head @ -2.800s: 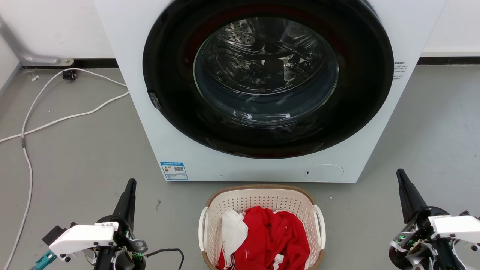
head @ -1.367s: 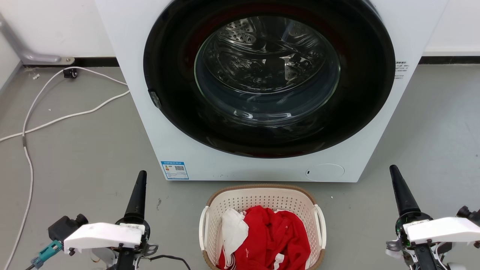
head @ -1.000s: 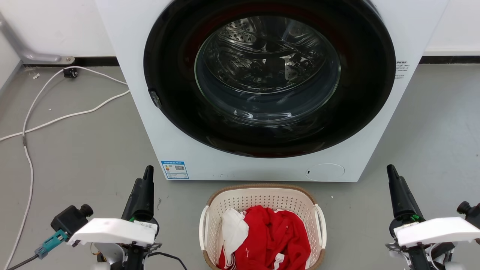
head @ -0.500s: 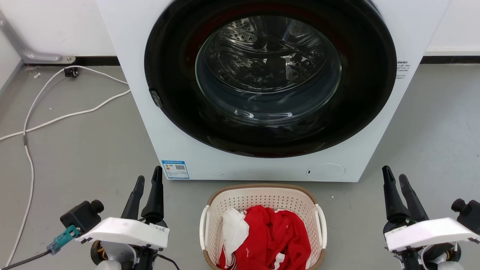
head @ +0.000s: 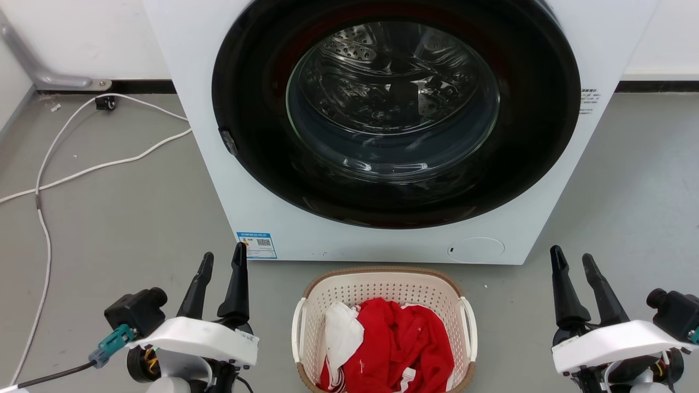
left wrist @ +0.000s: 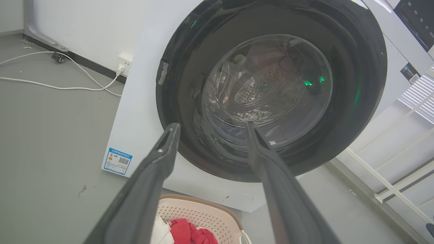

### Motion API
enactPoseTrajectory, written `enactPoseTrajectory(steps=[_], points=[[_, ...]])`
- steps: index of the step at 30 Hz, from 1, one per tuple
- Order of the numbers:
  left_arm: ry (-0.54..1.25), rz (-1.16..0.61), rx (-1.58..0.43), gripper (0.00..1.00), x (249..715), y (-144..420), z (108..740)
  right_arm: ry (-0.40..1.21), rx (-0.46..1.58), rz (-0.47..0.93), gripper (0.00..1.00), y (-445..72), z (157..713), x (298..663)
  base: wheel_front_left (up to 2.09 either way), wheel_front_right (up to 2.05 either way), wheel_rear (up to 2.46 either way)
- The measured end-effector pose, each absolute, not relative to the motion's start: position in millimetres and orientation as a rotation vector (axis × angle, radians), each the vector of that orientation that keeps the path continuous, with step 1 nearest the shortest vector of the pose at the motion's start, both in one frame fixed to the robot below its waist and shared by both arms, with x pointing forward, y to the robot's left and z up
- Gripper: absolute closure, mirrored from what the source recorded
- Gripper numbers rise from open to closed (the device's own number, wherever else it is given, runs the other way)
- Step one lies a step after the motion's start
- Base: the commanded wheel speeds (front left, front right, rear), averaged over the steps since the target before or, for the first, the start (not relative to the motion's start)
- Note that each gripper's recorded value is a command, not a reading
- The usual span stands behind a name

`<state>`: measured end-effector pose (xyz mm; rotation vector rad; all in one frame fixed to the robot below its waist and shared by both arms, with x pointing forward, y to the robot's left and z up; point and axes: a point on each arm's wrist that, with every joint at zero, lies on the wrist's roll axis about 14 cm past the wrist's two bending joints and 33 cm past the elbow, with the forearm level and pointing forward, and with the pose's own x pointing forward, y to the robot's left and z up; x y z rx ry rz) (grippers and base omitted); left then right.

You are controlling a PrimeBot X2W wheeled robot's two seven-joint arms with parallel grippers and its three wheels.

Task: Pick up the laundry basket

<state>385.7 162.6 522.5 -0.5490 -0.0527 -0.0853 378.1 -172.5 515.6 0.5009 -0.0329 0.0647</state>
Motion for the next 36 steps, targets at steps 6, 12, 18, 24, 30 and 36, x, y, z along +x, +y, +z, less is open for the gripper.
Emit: enactPoseTrajectory(steps=[6, 12, 18, 24, 30, 36], points=[[-0.06, -0.091, -0.48, 0.0, 385.3, 160.8, 522.4, -0.033, 0.421, 0.074, 0.0, -171.2, 516.3, 378.3, 0.0, 0.0, 0.0], [-0.069, -0.1, -0.421, 0.0, 385.8, 158.8, 523.7, -0.039, 0.359, 0.075, 0.0, -172.2, 518.1, 378.5, 0.0, 0.0, 0.0], [-0.082, -0.11, -0.351, 0.0, 386.6, 156.3, 525.7, -0.044, 0.284, 0.075, 0.0, -173.7, 519.2, 377.7, 0.0, 0.0, 0.0], [-0.094, -0.114, -0.292, 0.0, 386.9, 155.1, 527.3, -0.048, 0.224, 0.081, 0.0, -172.8, 520.1, 376.7, 0.0, 0.0, 0.0], [-0.098, -0.114, -0.247, 0.0, 387.1, 154.5, 526.1, -0.05, 0.169, 0.088, 0.0, -171.4, 520.2, 376.2, 0.0, 0.0, 0.0], [-0.106, -0.122, -0.201, 0.0, 387.0, 152.6, 526.6, -0.046, 0.121, 0.095, 0.0, -169.7, 517.9, 374.9, 0.0, 0.0, 0.0]])
